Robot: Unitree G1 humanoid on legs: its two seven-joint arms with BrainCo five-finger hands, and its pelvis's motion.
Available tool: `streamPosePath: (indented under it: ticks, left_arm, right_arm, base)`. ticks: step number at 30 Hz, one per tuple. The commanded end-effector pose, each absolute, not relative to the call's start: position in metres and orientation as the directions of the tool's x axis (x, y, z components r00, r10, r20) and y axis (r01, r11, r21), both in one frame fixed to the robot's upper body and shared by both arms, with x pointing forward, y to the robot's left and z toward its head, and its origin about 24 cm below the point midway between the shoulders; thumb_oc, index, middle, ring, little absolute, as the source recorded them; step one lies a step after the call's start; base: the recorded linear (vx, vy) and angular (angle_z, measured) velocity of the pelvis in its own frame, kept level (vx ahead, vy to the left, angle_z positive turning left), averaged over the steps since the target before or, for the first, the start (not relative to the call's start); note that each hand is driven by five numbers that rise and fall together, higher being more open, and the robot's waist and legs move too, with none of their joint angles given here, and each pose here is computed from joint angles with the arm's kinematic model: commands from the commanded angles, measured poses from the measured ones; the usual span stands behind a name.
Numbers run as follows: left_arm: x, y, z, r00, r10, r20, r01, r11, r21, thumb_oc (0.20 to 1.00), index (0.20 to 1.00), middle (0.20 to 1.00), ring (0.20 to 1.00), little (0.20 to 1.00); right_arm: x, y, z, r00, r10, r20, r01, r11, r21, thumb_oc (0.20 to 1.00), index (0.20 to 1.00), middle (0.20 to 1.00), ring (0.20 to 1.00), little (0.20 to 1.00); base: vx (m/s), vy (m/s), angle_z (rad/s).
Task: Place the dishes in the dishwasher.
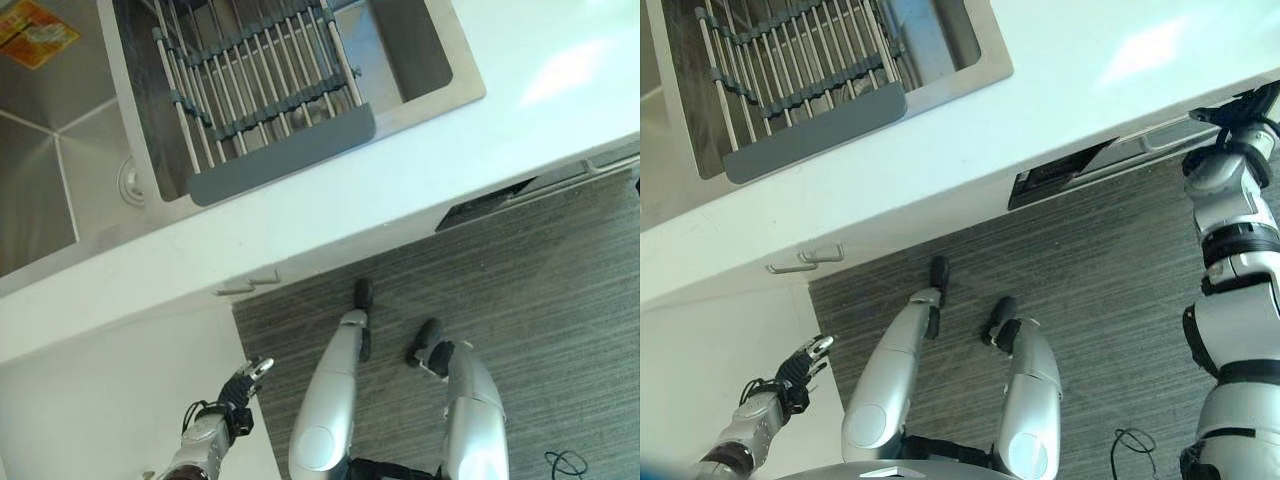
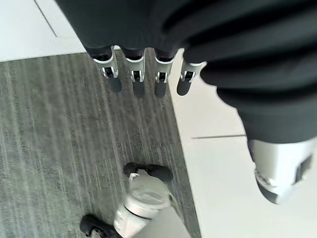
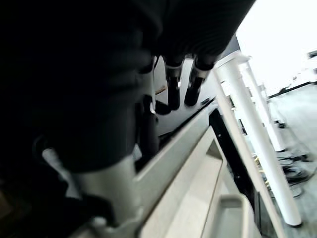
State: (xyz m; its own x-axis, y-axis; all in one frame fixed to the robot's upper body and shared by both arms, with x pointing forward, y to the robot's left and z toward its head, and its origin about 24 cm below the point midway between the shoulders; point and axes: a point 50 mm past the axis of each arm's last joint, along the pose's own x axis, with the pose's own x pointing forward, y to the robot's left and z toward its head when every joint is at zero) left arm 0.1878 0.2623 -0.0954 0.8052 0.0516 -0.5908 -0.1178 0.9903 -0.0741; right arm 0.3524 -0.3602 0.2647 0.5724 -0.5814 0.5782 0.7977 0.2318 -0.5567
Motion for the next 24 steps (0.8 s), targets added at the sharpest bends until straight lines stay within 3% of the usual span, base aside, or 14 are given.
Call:
streamPosePath:
  ticks: [1,6,10,13,14,18,20,24]
  left_arm:
    - [0.191,0.283,-0.077,0.848,0.038,-0.528,-0.088,0.994,-0.069,1.000,1.000,1.000,1.000,1.000]
    - [0.204,0.279,-0.063,0.896,-0.007,-0.444,-0.067,0.986,-0.152,1.000,1.000,1.000,1.000,1.000]
    - [0.216,0.269,-0.052,0.925,-0.059,-0.375,-0.032,0.973,-0.230,1.000,1.000,1.000,1.000,1.000]
    - [0.225,0.265,-0.047,0.938,-0.048,-0.342,-0.048,0.963,-0.265,1.000,1.000,1.000,1.000,1.000]
    - [0.229,0.261,-0.048,0.934,-0.039,-0.354,-0.072,0.953,-0.295,1.000,1.000,1.000,1.000,1.000]
    - [0.225,0.254,-0.068,0.893,-0.030,-0.449,-0.163,0.909,-0.384,1.000,1.000,1.000,1.000,1.000]
    - [0.212,0.247,-0.085,0.849,-0.038,-0.527,-0.201,0.899,-0.389,1.000,1.000,1.000,1.000,1.000]
    - [0.188,0.231,-0.109,0.772,-0.057,-0.633,-0.228,0.905,-0.359,1.000,1.000,1.000,1.000,1.000]
  right_arm:
    - [0.363,-0.261,0.374,0.490,-0.109,0.865,0.816,0.406,-0.411,1.000,1.000,1.000,1.000,1.000]
    - [0.367,-0.245,0.383,0.509,-0.103,0.854,0.786,0.459,-0.413,1.000,1.000,1.000,1.000,1.000]
    - [0.382,-0.244,0.336,0.638,-0.151,0.755,0.683,0.563,-0.465,1.000,1.000,1.000,1.000,1.000]
    - [0.388,-0.249,0.265,0.762,-0.212,0.612,0.572,0.663,-0.483,1.000,1.000,1.000,1.000,1.000]
    - [0.383,-0.251,0.208,0.826,-0.247,0.506,0.504,0.725,-0.470,1.000,1.000,1.000,1.000,1.000]
    - [0.352,-0.239,0.093,0.929,-0.294,0.226,0.367,0.814,-0.450,1.000,1.000,1.000,1.000,1.000]
    - [0.315,-0.232,0.024,0.952,-0.306,0.021,0.285,0.858,-0.426,1.000,1.000,1.000,1.000,1.000]
    - [0.254,-0.233,-0.040,0.924,-0.333,-0.188,0.244,0.892,-0.381,1.000,1.000,1.000,1.000,1.000]
  base:
    - [0.00,0.000,0.00]
    - [0.00,-0.012,-0.02]
    - [-0.01,0.034,0.05]
    - [0.00,0.095,0.10]
    - [0.02,0.102,0.03]
    - [0.01,0.095,-0.03]
    - [0.05,0.091,-0.12]
    - [0.08,0.070,-0.07]
